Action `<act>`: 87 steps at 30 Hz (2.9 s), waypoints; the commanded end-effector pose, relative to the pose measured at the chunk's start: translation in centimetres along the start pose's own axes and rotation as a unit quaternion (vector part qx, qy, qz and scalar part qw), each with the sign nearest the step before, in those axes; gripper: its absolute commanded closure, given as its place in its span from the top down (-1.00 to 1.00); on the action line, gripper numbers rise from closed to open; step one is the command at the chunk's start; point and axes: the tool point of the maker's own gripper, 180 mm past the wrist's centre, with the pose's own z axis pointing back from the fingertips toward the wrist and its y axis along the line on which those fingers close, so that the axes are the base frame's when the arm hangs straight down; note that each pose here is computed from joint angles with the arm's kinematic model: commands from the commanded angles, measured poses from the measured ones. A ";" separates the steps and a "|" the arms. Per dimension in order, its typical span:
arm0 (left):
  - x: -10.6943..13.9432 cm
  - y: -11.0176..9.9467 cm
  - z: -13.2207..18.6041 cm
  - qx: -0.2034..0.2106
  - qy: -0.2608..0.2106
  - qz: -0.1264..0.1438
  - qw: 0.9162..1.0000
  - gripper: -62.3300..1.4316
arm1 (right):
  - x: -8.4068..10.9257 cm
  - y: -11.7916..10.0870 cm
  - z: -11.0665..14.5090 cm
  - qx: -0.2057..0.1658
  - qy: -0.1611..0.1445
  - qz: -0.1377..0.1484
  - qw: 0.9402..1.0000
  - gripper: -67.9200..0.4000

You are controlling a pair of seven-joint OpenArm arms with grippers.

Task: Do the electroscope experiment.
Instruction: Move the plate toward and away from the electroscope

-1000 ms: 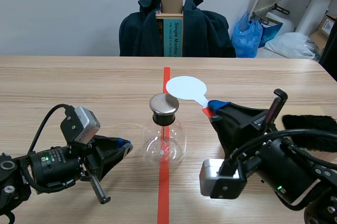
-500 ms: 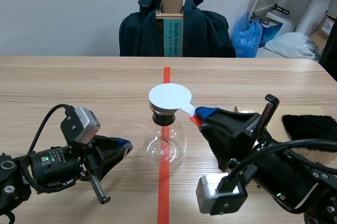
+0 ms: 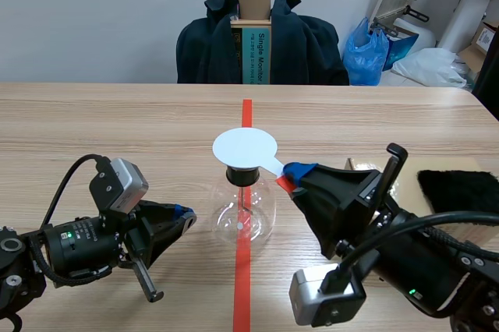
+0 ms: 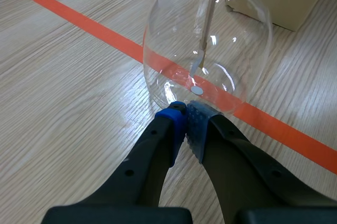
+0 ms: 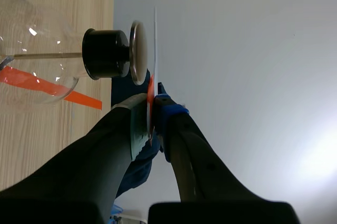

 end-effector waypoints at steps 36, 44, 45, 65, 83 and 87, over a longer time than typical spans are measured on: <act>1.2 0.4 -0.2 0.005 -0.020 -0.003 1.000 -0.87 | -4.1 -0.8 -0.1 -0.002 0.097 0.042 0.994 -0.96; 1.2 0.4 -0.2 0.005 -0.020 -0.003 1.000 -0.87 | -1.6 -0.7 -0.4 -0.001 0.027 0.044 0.999 -0.96; 1.2 0.4 -0.2 0.005 -0.020 -0.003 1.000 -0.87 | -1.4 -0.7 -0.4 -0.002 0.021 0.045 0.999 -0.96; 1.2 0.4 -0.2 0.005 -0.020 -0.003 1.000 -0.87 | -0.5 -0.8 -0.4 -0.006 -0.005 0.050 0.999 -0.96; 1.2 0.4 -0.2 0.005 -0.020 -0.003 1.000 -0.87 | -7.2 -1.5 0.9 -0.015 0.185 0.048 0.981 -0.96; 1.2 0.4 -0.2 0.005 -0.020 -0.003 1.000 -0.87 | -8.5 -1.7 1.5 -0.016 0.218 0.050 0.975 -0.96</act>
